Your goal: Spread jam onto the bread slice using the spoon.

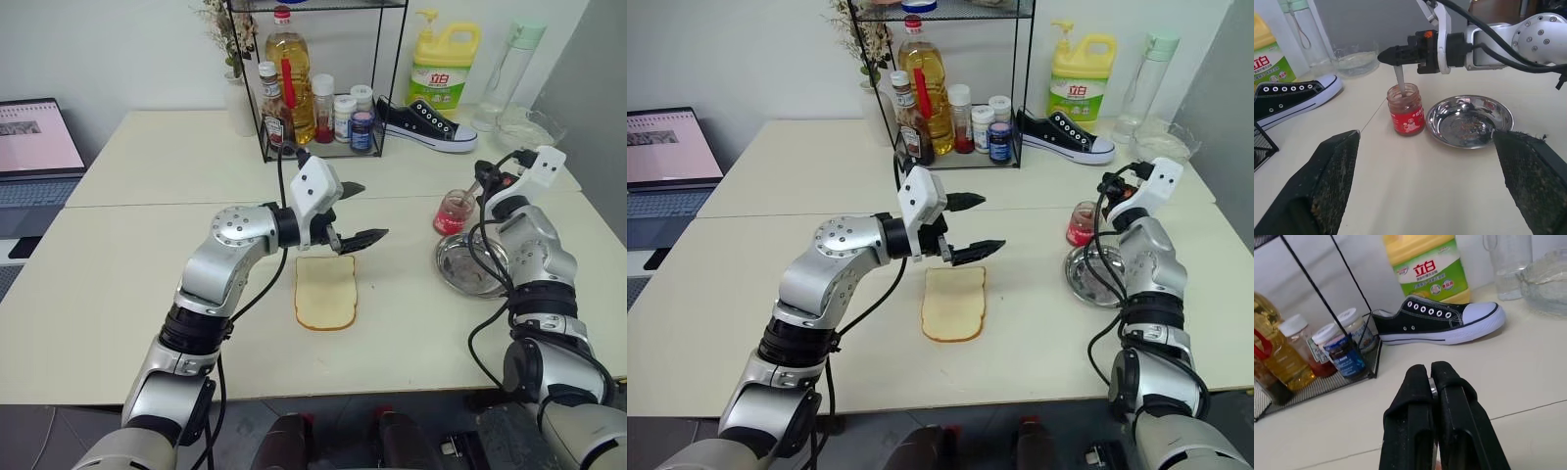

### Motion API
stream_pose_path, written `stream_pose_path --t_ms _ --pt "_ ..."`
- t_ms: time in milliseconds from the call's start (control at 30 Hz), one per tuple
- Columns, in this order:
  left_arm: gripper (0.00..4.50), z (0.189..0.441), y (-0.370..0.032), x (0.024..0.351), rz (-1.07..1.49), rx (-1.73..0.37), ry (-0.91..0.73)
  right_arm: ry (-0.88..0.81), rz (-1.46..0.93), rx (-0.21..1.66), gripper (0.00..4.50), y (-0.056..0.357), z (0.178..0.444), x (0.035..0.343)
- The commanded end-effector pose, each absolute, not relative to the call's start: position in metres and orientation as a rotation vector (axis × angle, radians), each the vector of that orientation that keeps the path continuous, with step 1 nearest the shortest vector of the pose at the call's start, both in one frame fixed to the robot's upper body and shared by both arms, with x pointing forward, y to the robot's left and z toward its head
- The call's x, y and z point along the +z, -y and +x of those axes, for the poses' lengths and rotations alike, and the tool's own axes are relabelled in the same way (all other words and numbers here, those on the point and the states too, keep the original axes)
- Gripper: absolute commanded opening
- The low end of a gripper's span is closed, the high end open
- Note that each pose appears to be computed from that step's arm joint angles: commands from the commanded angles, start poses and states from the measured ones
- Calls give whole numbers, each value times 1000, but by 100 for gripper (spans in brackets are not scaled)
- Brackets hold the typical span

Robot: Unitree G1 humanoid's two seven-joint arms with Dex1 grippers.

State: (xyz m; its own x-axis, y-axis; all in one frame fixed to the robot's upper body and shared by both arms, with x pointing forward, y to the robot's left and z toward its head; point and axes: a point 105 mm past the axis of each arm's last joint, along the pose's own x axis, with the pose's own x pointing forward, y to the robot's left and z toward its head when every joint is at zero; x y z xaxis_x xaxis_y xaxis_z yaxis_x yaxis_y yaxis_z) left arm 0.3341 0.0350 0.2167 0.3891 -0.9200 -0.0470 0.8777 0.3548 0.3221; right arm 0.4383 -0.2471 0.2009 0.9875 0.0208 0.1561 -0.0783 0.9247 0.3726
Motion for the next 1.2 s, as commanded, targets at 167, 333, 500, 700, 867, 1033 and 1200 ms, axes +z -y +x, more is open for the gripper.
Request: stream_pose_path --t_ms 167,333,500,700,867,1033,1200 --pt "450 333 -30 230 317 -1193 212 277 469 -16 3 269 425 242" --pt "450 334 -29 230 317 -1201 214 293 514 -58 3 281 419 246" --pt "450 335 -27 230 317 -1211 220 310 606 -101 3 292 415 248" --pt "450 337 -27 232 321 -1222 225 343 807 -128 3 300 412 255" --pt "450 339 -36 233 320 -1213 219 354 847 -71 3 286 409 269" --pt "450 323 -69 215 314 -1211 134 346 744 123 3 235 403 296" --pt "450 291 -113 185 289 -1143 -8 302 592 379 3 164 384 308"
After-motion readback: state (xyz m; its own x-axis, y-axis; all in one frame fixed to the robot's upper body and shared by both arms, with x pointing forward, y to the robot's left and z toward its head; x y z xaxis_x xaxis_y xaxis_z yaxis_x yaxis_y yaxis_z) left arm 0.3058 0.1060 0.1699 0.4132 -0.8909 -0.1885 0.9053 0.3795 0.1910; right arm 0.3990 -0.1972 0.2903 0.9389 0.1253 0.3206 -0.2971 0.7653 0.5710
